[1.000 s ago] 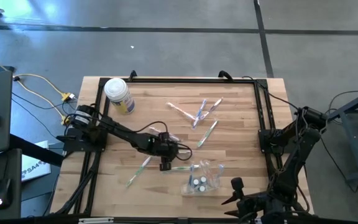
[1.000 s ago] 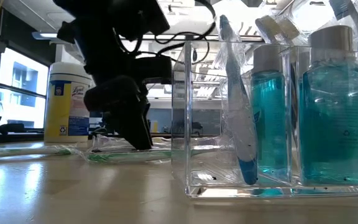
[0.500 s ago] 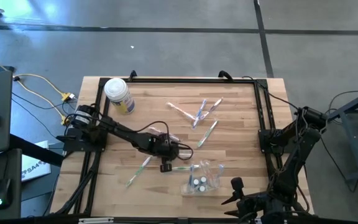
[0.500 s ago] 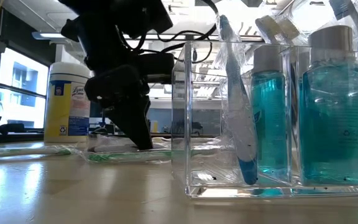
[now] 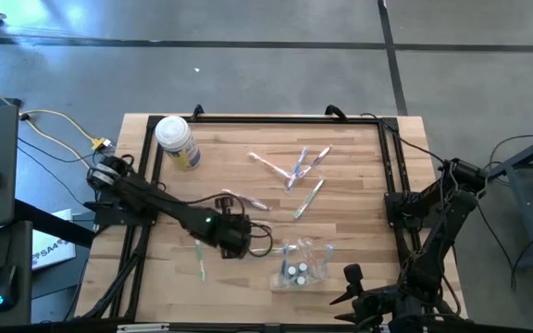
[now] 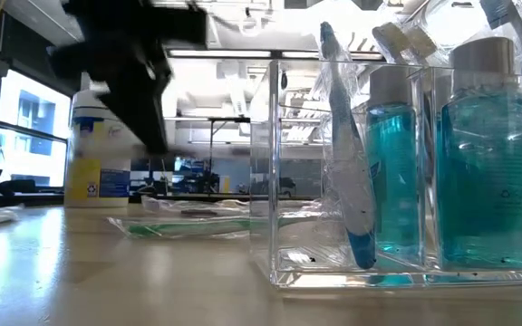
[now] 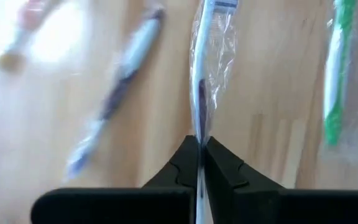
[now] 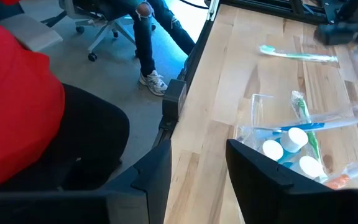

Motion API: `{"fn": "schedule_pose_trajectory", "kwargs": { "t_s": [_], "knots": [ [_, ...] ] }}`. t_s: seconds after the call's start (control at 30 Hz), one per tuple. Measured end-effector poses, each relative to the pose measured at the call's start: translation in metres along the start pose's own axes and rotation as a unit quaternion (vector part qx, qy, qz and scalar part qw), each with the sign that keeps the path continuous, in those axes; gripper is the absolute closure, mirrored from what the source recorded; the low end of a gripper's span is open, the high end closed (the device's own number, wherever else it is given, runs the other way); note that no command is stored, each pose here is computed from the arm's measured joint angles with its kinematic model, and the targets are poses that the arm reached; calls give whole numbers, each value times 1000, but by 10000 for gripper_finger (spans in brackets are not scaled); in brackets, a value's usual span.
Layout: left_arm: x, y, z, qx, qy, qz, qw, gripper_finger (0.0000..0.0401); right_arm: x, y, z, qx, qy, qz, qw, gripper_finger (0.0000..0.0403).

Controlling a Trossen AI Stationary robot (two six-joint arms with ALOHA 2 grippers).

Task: Pick & Place toothbrushing station
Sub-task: Put the bottom purple toothbrush into the transparent bin

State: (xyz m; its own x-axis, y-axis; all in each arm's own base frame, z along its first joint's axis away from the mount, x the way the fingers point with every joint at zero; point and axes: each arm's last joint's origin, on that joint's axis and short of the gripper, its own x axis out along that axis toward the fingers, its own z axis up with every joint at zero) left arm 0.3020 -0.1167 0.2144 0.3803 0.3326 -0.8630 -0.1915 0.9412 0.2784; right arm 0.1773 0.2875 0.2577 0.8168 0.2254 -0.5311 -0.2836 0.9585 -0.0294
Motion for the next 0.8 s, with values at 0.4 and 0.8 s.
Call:
{"fn": "schedule_pose_trajectory", "kwargs": {
  "t_s": [0.4, 0.8],
  "knots": [
    [-99, -21, -12, -7, -219, 119, 968, 398, 0, 0, 0, 2, 1, 2, 1000, 256],
    [-115, -67, -34, -110, -365, 33, 924, 398, 8, -4, -16, 5, -1, -3, 1000, 256]
  ]
}}
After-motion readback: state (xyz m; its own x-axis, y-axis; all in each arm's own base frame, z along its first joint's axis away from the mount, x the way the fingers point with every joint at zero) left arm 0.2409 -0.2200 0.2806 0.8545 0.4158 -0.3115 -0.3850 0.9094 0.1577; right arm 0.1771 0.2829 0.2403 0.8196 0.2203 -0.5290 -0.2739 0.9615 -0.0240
